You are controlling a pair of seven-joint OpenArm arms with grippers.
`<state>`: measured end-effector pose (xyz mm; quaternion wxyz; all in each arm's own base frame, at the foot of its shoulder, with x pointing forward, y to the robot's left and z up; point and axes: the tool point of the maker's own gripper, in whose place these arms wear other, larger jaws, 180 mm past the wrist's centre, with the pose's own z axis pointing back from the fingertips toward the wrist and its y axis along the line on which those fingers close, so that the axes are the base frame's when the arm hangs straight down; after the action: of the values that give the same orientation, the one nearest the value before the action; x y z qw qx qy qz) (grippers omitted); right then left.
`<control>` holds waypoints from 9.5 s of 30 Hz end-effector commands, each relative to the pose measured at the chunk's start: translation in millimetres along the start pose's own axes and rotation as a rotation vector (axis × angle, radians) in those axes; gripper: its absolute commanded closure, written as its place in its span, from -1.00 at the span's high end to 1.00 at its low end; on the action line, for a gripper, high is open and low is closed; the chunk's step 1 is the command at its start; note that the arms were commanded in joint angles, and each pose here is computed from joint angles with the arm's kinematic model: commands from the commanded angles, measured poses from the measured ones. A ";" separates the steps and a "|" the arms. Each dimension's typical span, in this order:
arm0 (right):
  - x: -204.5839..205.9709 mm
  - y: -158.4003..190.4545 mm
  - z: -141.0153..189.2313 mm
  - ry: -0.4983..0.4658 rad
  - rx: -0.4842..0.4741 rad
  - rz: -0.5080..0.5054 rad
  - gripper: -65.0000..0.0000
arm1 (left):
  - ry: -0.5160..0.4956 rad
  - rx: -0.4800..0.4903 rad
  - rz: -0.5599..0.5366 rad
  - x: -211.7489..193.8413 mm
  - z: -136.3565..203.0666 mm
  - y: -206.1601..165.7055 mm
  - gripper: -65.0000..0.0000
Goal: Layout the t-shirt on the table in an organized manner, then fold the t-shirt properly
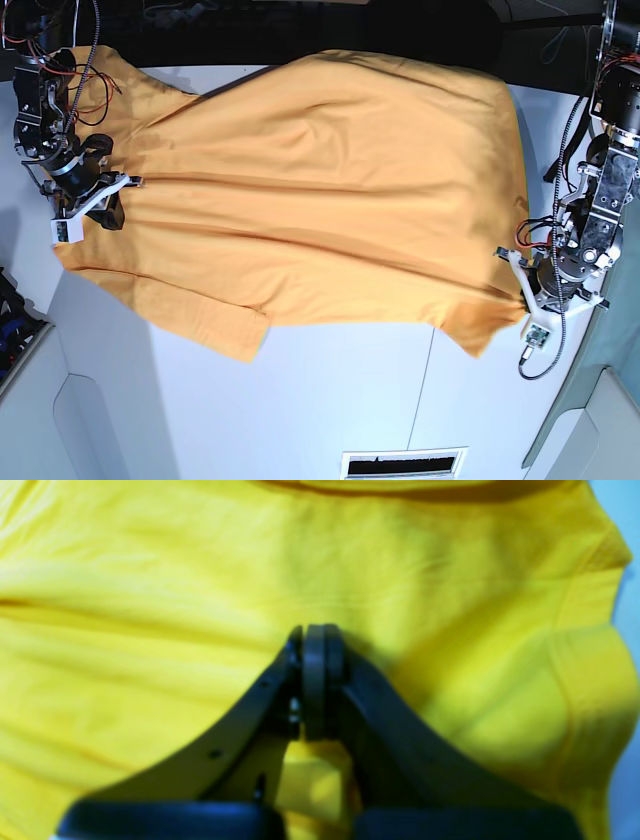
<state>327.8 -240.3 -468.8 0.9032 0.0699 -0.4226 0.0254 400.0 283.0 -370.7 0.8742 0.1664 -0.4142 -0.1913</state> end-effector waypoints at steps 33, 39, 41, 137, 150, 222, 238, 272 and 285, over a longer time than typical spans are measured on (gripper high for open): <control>160.5 102.4 -49.9 -0.233 0.041 0.375 -0.05 | 0.070 -0.421 0.126 -26.0 21.0 -136.7 -0.31; 143.8 140.2 -91.5 -0.157 0.020 0.661 -0.05 | 0.085 -0.432 0.130 -31.1 23.0 -143.7 -0.31; 138.8 138.4 -99.3 -0.138 -0.034 0.716 -0.05 | 0.095 -0.433 0.128 -33.0 23.2 -143.8 -0.31; 59.5 -99.9 72.6 -0.031 -0.446 -0.218 -1.00 | 0.065 -0.434 0.004 -34.1 39.7 -127.7 -0.31; 46.2 -55.5 66.9 0.030 -0.136 -0.292 -1.00 | 0.138 -0.439 0.006 -50.6 47.0 -109.7 -0.31; -44.0 -95.2 155.8 -0.028 -0.091 -0.619 -1.00 | 0.352 -0.528 0.029 -143.2 52.4 -132.9 -0.63; -69.2 -29.2 111.6 0.135 0.021 -0.492 -1.00 | 0.367 -0.466 0.085 -133.9 21.4 -106.2 -0.63; -136.4 40.7 204.2 0.271 0.070 -0.485 -1.00 | 0.392 -0.492 0.044 -142.1 27.5 -95.7 -0.63; -57.5 15.0 147.2 0.075 0.019 -0.325 -1.00 | 0.393 -0.493 0.044 -142.2 27.6 -96.0 -0.63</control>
<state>176.3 -241.8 -423.4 0.9123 0.1484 -0.3632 -0.1175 298.2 236.7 -477.5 0.9415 -0.0713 -0.2442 -0.2211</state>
